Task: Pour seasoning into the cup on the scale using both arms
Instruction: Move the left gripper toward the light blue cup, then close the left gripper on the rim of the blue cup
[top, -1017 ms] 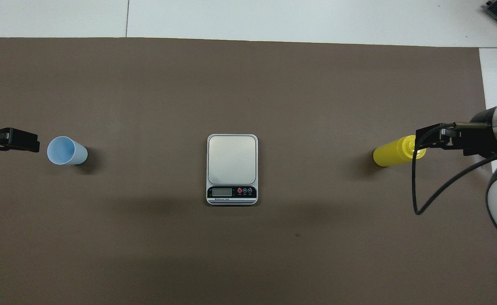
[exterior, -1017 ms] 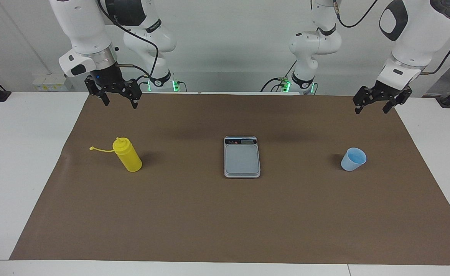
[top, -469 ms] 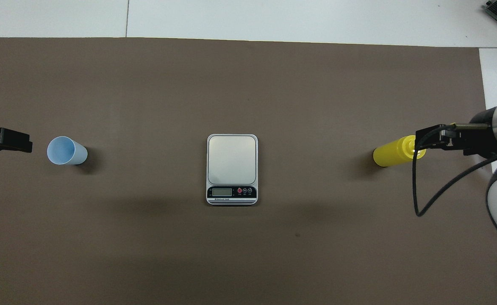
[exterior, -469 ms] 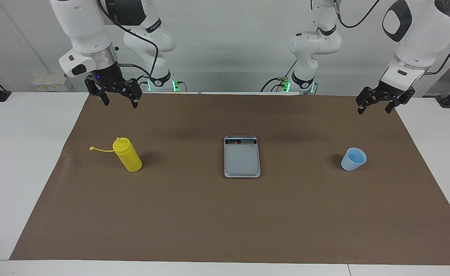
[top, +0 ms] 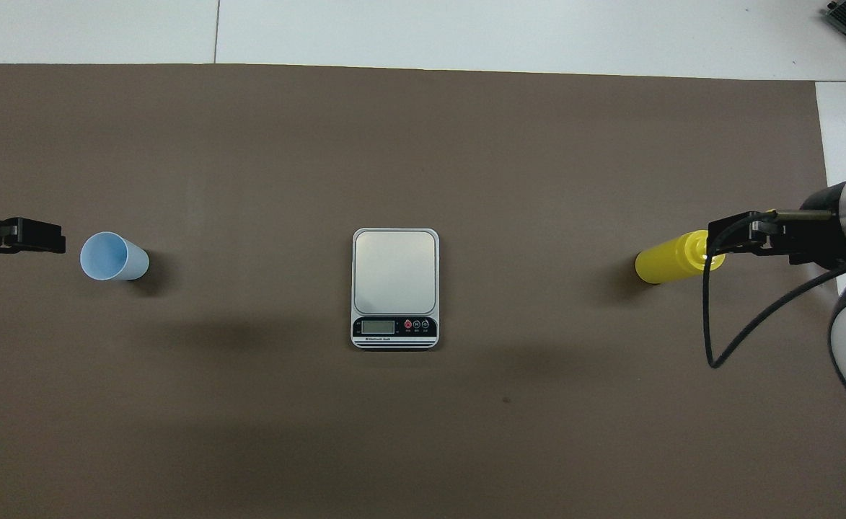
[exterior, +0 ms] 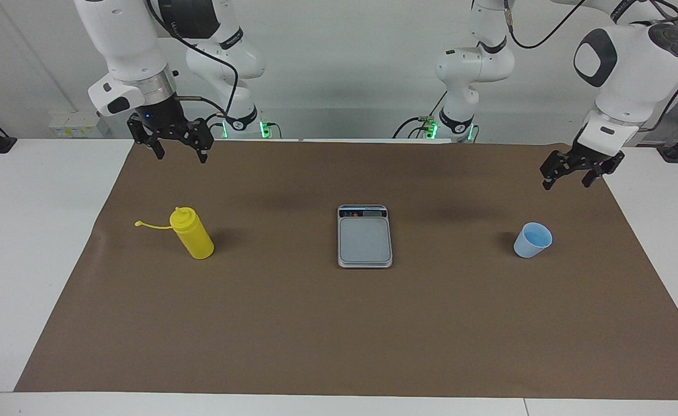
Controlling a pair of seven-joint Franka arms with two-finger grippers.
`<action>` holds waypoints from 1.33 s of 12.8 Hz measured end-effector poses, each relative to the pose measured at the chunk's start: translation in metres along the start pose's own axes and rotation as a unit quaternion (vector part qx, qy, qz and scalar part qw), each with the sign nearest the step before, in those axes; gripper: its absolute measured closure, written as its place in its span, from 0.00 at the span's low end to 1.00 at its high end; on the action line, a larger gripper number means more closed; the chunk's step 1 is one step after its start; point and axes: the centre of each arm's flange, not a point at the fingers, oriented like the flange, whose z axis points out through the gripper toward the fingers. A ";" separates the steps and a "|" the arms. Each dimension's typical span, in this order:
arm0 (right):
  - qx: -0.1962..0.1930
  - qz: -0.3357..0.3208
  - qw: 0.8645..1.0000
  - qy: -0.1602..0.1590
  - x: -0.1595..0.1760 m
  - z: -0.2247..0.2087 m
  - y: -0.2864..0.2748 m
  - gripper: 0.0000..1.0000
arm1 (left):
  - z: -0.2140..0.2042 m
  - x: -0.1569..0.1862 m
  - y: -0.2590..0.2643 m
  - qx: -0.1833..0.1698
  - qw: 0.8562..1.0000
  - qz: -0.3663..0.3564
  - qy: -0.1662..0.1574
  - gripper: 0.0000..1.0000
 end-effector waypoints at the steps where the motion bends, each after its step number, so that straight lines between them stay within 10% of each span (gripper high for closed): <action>1: 0.000 0.000 1.000 0.000 0.000 0.000 0.000 0.00 | 0.006 0.000 0.000 0.000 1.000 0.000 0.004 0.00; 17: 0.000 0.000 1.000 0.000 0.000 0.000 0.000 0.00 | 0.138 0.028 -0.038 0.009 0.999 0.020 0.042 0.00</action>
